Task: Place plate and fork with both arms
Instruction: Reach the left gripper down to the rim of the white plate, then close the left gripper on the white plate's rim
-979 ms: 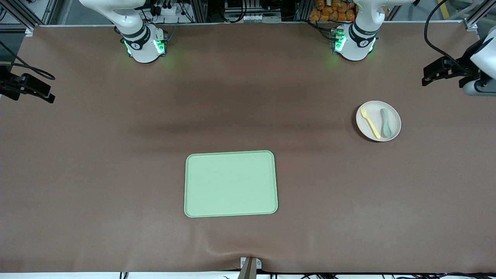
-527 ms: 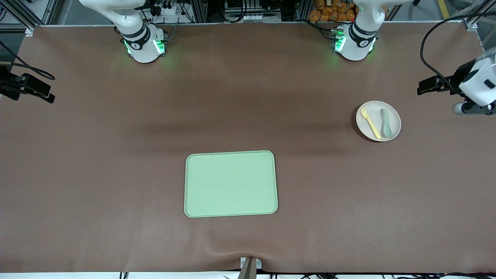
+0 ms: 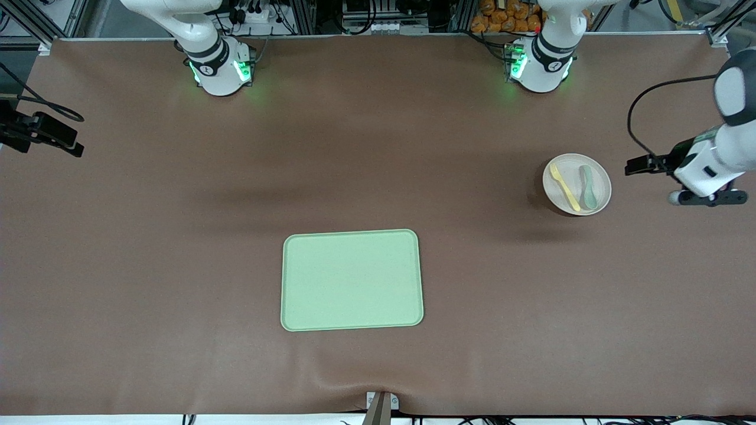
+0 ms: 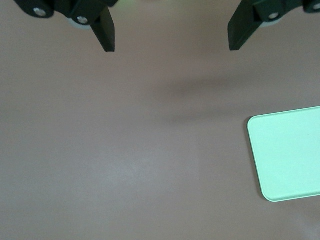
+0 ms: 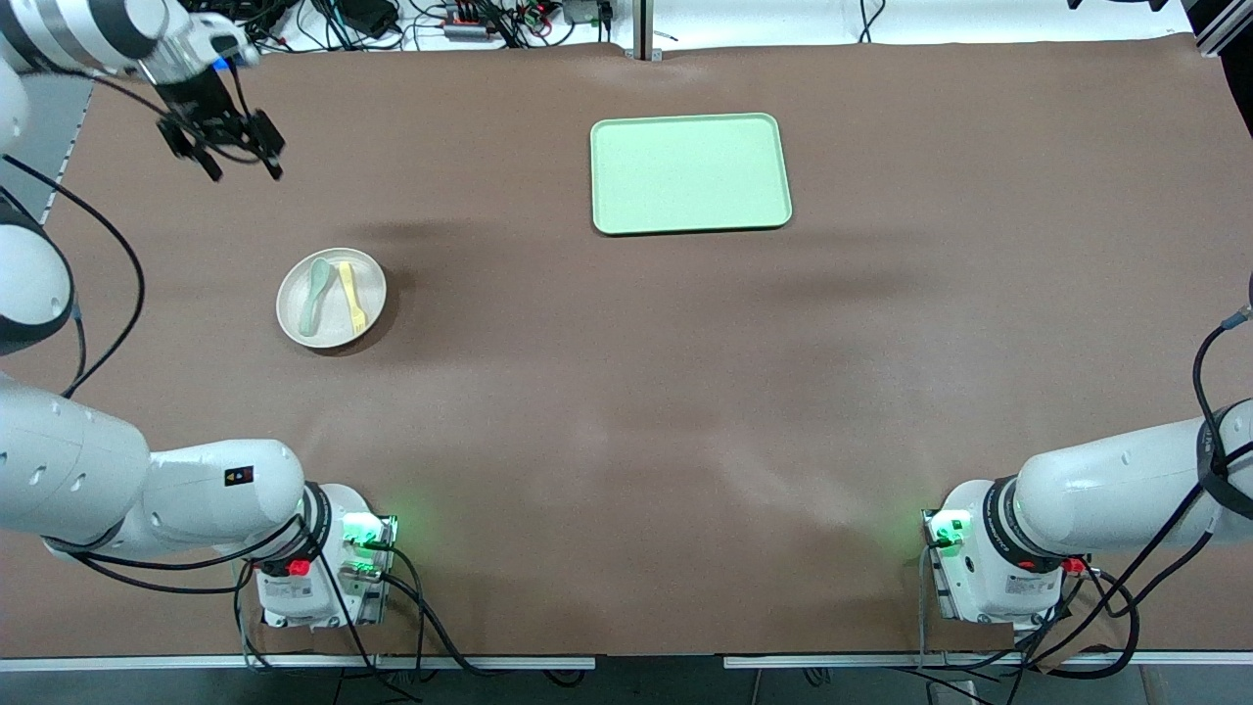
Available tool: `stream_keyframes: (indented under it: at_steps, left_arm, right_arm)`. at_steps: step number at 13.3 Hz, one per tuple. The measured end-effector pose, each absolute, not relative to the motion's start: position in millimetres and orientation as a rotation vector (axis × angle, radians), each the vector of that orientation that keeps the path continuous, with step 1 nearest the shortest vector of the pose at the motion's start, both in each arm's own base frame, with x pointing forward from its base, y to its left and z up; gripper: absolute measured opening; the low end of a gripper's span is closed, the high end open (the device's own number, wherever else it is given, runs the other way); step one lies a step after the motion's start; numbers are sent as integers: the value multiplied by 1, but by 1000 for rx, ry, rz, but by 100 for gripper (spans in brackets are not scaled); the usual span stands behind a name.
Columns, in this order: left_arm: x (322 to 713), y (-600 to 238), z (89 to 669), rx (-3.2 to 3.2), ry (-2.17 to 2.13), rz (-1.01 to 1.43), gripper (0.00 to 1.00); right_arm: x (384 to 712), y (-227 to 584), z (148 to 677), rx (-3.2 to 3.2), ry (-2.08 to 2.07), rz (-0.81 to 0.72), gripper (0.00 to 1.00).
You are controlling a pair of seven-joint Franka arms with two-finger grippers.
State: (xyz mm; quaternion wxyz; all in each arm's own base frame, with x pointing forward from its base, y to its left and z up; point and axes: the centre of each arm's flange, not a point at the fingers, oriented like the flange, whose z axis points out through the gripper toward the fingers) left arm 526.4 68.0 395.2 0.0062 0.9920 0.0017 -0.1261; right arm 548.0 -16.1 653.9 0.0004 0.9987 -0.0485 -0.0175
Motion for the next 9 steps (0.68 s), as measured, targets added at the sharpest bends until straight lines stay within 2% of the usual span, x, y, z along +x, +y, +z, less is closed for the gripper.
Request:
stream_keyframes:
  at_steps: [5,9]
  left_arm:
    - [510,101,277,3081,104,-404,100]
    - [502,133,227,3060,191,-406,100]
  right_arm:
    - [548,-16,654,3137,-153,-56,100]
    - [548,-17,654,3136,-154,-57,100]
